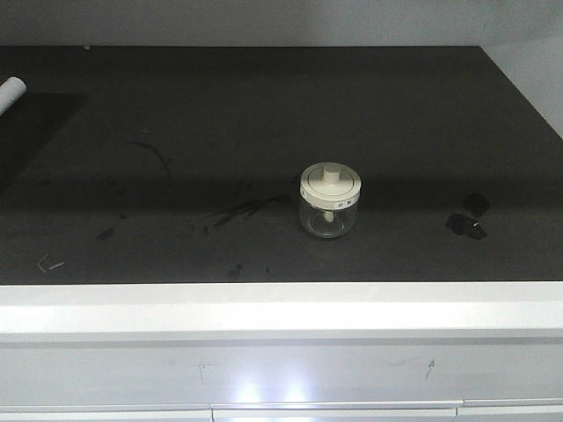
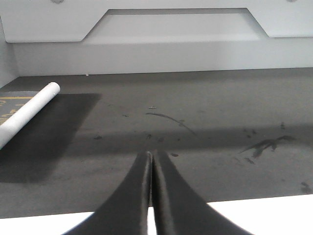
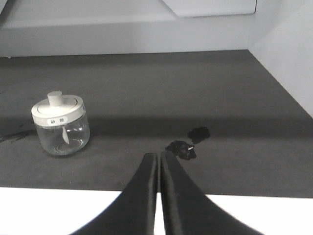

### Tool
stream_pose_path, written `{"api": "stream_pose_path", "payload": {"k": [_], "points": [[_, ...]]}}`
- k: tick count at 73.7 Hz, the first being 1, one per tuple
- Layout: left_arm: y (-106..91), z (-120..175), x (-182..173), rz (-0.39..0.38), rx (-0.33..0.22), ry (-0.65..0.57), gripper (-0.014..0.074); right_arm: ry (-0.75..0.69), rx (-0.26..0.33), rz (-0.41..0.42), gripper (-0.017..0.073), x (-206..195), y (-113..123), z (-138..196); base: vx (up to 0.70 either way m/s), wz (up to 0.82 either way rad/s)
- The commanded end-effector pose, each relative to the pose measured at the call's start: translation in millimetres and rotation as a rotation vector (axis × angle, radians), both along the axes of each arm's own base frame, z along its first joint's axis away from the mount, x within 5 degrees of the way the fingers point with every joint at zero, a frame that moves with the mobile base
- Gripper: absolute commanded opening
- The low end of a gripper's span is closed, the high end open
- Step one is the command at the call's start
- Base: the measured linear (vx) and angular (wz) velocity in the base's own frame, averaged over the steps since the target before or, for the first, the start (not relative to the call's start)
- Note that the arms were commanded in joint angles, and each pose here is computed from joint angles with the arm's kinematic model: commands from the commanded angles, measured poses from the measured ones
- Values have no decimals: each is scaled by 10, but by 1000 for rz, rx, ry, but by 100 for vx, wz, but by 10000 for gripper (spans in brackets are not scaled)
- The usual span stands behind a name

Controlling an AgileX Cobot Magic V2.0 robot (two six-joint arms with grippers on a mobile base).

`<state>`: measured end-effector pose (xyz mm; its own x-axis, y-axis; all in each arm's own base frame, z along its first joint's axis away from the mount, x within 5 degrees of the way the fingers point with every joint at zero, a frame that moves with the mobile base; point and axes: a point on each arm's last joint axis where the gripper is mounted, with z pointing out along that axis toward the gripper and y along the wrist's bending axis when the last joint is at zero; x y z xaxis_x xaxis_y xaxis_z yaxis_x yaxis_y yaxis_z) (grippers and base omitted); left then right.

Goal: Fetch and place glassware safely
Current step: 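Move the right gripper toward the white-lidded glass jar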

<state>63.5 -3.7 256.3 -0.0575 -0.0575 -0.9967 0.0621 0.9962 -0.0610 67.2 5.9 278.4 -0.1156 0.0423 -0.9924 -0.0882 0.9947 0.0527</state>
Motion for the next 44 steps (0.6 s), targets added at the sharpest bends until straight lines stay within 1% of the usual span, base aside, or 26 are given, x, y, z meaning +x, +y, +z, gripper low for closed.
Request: {"api": "stream_pose_path", "payload": {"k": [1, 9, 17, 21, 22, 34, 37, 44], "points": [[-9, 144, 0, -10, -18, -81, -7, -133, -13, 9, 40, 3, 7, 184, 0, 0], [-9, 144, 0, -10, -18, -81, -7, -170, -9, 11, 90, 2, 9, 217, 0, 0], [-9, 144, 0, -10, -18, -81, -7, -171, -7, 12, 167, 2, 10, 219, 0, 0], [-9, 144, 0, -10, -18, -81, -7, -172, -8, 12, 228, 2, 10, 219, 0, 0], [-9, 144, 0, -10, -18, -81, -7, -172, -8, 12, 265, 2, 10, 219, 0, 0], [-9, 144, 0, -10, -18, -81, -7, -204, 1, 14, 426, 1, 13, 257, 0, 0], [-9, 144, 0, -10, -18, -81, -7, -221, 3, 16, 455, 7, 15, 274, 0, 0], [-9, 144, 0, -10, -18, -81, -7, -234, 14, 20, 481, 64, 25, 293, 0, 0]]}}
